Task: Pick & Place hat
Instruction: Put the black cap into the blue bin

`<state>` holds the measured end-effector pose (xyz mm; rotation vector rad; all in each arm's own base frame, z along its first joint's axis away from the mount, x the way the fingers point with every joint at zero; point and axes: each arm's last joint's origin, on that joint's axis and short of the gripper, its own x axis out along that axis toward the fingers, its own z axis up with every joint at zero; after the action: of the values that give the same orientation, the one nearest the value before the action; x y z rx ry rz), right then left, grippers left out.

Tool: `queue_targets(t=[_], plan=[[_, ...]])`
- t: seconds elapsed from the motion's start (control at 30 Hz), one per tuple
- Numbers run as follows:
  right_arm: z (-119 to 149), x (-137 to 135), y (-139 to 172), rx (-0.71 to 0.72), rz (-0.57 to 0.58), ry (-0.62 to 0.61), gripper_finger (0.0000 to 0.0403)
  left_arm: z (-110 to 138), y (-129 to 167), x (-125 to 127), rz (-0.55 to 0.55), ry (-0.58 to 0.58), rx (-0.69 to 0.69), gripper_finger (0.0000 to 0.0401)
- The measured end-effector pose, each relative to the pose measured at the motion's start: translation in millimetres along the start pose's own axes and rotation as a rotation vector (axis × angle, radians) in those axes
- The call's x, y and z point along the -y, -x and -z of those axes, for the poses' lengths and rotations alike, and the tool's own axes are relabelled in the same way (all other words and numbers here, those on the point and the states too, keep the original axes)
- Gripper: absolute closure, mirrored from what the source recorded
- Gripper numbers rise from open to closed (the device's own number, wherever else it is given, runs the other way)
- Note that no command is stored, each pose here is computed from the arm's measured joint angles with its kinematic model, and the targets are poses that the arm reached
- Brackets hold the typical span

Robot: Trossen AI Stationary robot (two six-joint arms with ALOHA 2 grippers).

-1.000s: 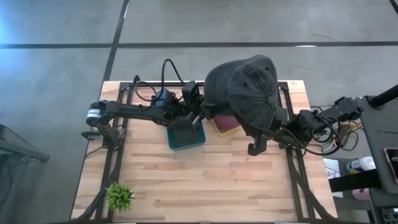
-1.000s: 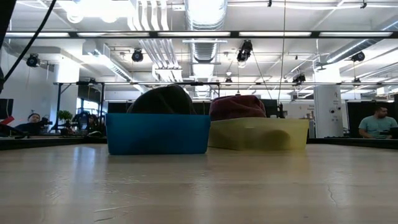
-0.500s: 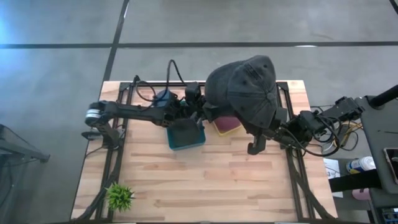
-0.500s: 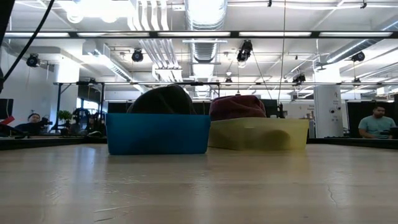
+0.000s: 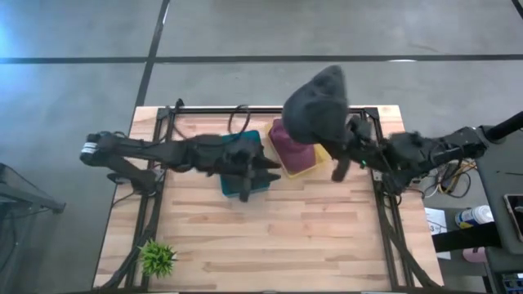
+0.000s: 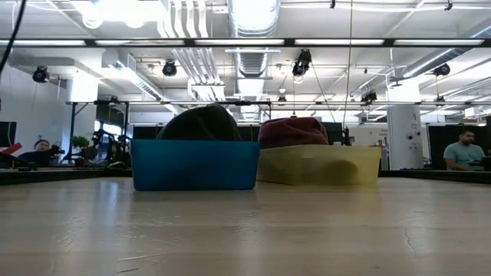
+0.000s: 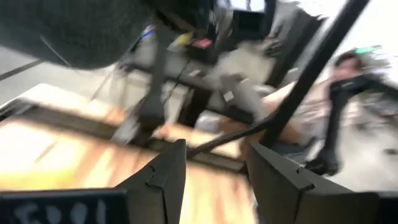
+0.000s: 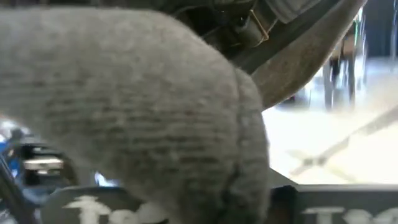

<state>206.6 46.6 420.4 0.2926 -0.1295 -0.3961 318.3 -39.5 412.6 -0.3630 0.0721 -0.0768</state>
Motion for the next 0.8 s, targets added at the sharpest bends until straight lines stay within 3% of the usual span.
queue_targets(t=[0.13, 0.4, 0.8], plan=[[15, 30, -20, -0.218, -0.032, -0.095, 0.0390, 23, 33, 6, -0.146, 0.019, -0.014, 0.0240], [59, 61, -92, -0.497, -0.300, -0.179, 0.0390, 72, 97, 3, -0.321, 0.188, 0.048, 0.0240], [142, 115, -183, -0.724, -0.593, -0.297, 0.0390, 115, 145, 2, -0.282, 0.357, 0.070, 0.0240]])
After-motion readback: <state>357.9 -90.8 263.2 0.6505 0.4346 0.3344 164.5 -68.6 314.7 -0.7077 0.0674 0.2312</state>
